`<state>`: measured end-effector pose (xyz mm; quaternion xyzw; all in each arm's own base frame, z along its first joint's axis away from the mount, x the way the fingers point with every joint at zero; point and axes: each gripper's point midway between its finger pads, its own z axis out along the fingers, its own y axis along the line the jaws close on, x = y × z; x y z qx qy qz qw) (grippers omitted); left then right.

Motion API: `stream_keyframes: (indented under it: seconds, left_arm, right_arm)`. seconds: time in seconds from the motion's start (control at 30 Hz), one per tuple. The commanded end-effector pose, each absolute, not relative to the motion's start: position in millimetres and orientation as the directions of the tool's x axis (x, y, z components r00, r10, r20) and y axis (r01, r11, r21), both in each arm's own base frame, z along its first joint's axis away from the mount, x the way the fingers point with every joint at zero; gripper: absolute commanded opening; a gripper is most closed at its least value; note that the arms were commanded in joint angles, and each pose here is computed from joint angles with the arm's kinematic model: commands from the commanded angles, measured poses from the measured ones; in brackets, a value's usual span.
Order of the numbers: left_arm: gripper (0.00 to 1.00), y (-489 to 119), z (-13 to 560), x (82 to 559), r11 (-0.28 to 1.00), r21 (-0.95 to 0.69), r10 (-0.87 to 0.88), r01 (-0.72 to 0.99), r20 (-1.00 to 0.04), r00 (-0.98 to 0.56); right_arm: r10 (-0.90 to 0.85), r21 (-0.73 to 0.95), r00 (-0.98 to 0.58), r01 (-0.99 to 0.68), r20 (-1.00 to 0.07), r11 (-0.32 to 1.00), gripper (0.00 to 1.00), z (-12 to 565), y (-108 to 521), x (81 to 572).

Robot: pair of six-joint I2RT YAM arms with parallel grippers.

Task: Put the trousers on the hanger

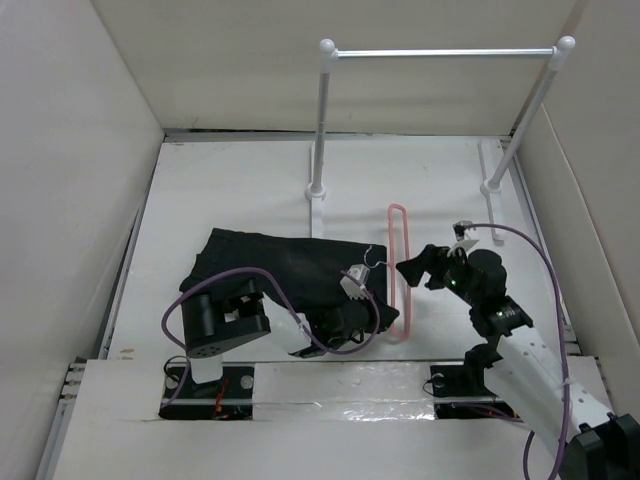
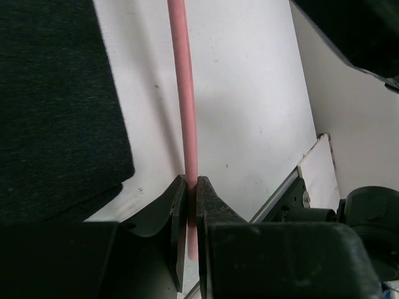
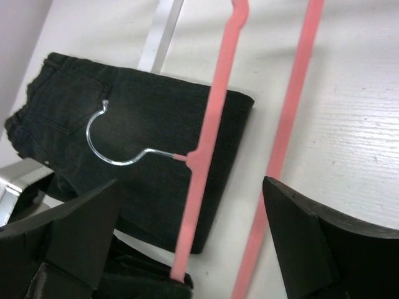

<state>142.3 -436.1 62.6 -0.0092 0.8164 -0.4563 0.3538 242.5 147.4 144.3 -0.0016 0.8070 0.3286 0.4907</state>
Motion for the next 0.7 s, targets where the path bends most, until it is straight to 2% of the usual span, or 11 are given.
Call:
stream_keyframes:
  seconds: [0.0,0.03,0.07,0.1,0.13,0.33,0.43,0.5,0.67]
  left_arm:
    - [0.00,-427.7,71.8,150.9,0.565,-0.781,-0.420,0.268,-0.551,-0.721]
    - [0.00,-425.3,71.9,151.5,0.566,-0.782,-0.427,0.261,-0.549,-0.718]
    - [0.00,-419.3,66.9,151.5,0.575,-0.781,-0.433,0.244,-0.544,-0.719]
    - [0.00,-415.9,65.6,152.8,0.582,-0.778,-0.439,0.238,-0.546,-0.713]
    - [0.00,-414.0,66.2,153.6,0.584,-0.778,-0.445,0.232,-0.546,-0.710]
    - [0.00,-408.6,52.5,153.7,0.622,-0.756,-0.431,0.206,-0.549,-0.716]
    - [0.00,-411.4,48.4,152.3,0.632,-0.745,-0.411,0.212,-0.554,-0.724]
    - [0.00,-413.6,47.8,151.0,0.629,-0.746,-0.404,0.217,-0.553,-0.729]
    - [0.00,-408.0,37.2,150.2,0.652,-0.733,-0.397,0.194,-0.549,-0.736]
  right_arm:
    - [0.284,0.493,-0.535,-0.301,-0.796,0.816,0.84,132.2,139.6,238.3]
    - [0.289,0.500,-0.526,-0.317,-0.800,0.806,0.42,134.7,142.5,239.5]
    - [0.289,0.502,-0.529,-0.316,-0.798,0.805,0.27,132.7,142.9,239.7]
    - [0.287,0.504,-0.540,-0.309,-0.791,0.807,0.16,129.0,143.3,240.7]
    - [0.285,0.509,-0.535,-0.334,-0.795,0.794,0.00,132.0,147.6,241.9]
    - [0.240,0.515,-0.587,-0.360,-0.773,0.778,0.01,115.8,161.0,254.5]
    - [0.228,0.530,-0.606,-0.382,-0.762,0.757,0.16,109.5,173.7,257.4]
    - [0.219,0.539,-0.637,-0.364,-0.739,0.760,0.19,94.5,178.0,258.1]
    - [0.242,0.551,-0.641,-0.340,-0.729,0.762,0.35,80.5,185.5,265.2]
